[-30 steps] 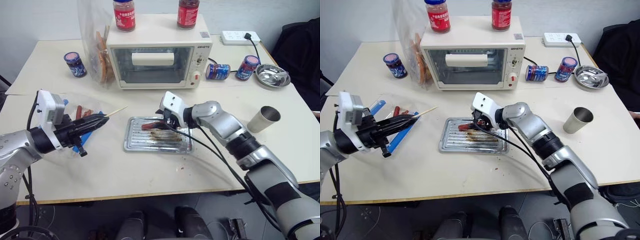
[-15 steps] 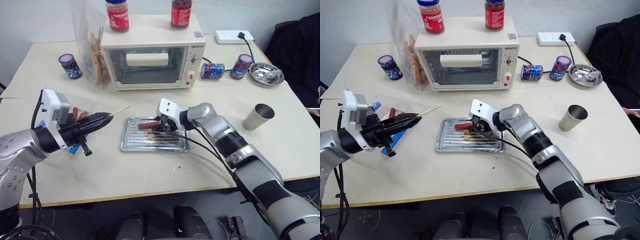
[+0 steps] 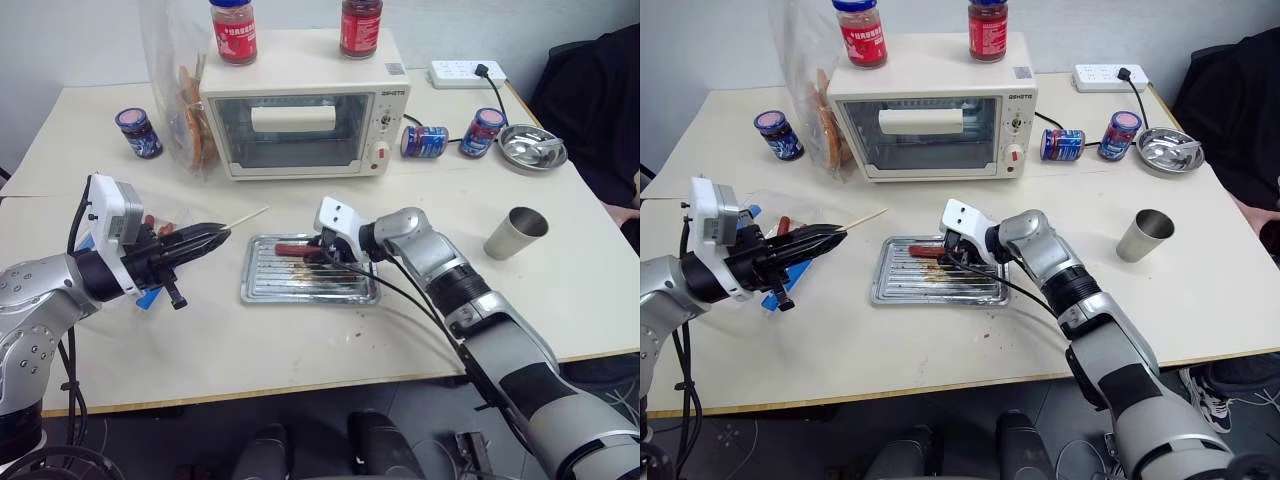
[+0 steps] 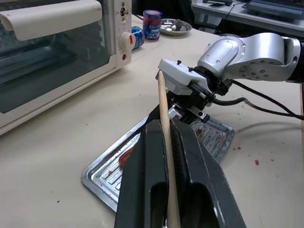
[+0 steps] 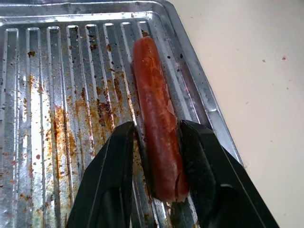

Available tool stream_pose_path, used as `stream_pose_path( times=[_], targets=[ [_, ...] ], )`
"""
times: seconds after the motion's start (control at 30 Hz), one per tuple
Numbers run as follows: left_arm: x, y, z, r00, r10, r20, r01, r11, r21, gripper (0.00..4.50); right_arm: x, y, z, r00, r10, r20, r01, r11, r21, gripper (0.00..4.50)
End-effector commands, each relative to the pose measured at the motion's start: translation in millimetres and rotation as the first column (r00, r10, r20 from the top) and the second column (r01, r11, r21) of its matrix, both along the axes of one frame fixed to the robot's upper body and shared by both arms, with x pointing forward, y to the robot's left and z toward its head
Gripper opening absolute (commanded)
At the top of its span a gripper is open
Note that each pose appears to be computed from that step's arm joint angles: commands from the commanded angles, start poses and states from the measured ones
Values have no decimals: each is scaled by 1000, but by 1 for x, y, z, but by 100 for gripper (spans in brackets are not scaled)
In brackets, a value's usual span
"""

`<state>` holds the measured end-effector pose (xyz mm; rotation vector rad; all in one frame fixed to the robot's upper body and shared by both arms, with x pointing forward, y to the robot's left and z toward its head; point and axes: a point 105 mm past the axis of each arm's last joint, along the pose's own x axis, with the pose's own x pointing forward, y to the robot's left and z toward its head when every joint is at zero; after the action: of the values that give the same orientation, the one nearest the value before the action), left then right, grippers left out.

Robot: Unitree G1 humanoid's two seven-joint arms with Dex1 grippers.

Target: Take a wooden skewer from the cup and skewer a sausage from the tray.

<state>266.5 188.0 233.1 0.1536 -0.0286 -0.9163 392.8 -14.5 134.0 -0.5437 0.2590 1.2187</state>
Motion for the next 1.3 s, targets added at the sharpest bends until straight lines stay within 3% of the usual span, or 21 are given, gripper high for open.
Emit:
stream_pose_path(
  times=[0.03, 0.17, 0.27, 0.47, 0.67, 0.93, 1.13, 1.3],
  targets=[
    [0, 0, 7, 999, -7, 38, 6, 1000, 18, 0, -3, 3, -1, 1000, -3, -23, 3, 1000, 21, 157],
    [2, -2, 7, 999, -16, 39, 15, 1000, 20, 0, -4, 2, -3, 999, -6, -37, 7, 1000, 26, 114],
    [4, -2, 7, 999, -19, 37, 18, 1000, 23, 0, -6, 1, -4, 999, -9, -46, 10, 1000, 28, 40],
    [6, -2, 6, 999, -30, 34, 29, 999, 28, 0, -10, -2, -2, 998, -21, -64, 24, 999, 46, 40],
    [8, -2, 6, 998, -64, 21, 63, 997, 50, 0, -24, -20, 26, 1000, 13, -12, -12, 998, 56, 40],
    [3, -15, 5, 975, -218, -43, 220, 973, 66, 0, -88, -71, 90, 986, 143, 82, -146, 988, 41, 40],
    [-12, -39, 0, 908, -401, -118, 409, 911, 46, 0, -122, -98, 103, 983, 168, 75, -172, 984, 43, 40],
    [-20, -55, -1, 847, -512, -143, 523, 850, 60, 0, -135, -107, 104, 985, 157, 70, -160, 986, 43, 40]
  ],
)
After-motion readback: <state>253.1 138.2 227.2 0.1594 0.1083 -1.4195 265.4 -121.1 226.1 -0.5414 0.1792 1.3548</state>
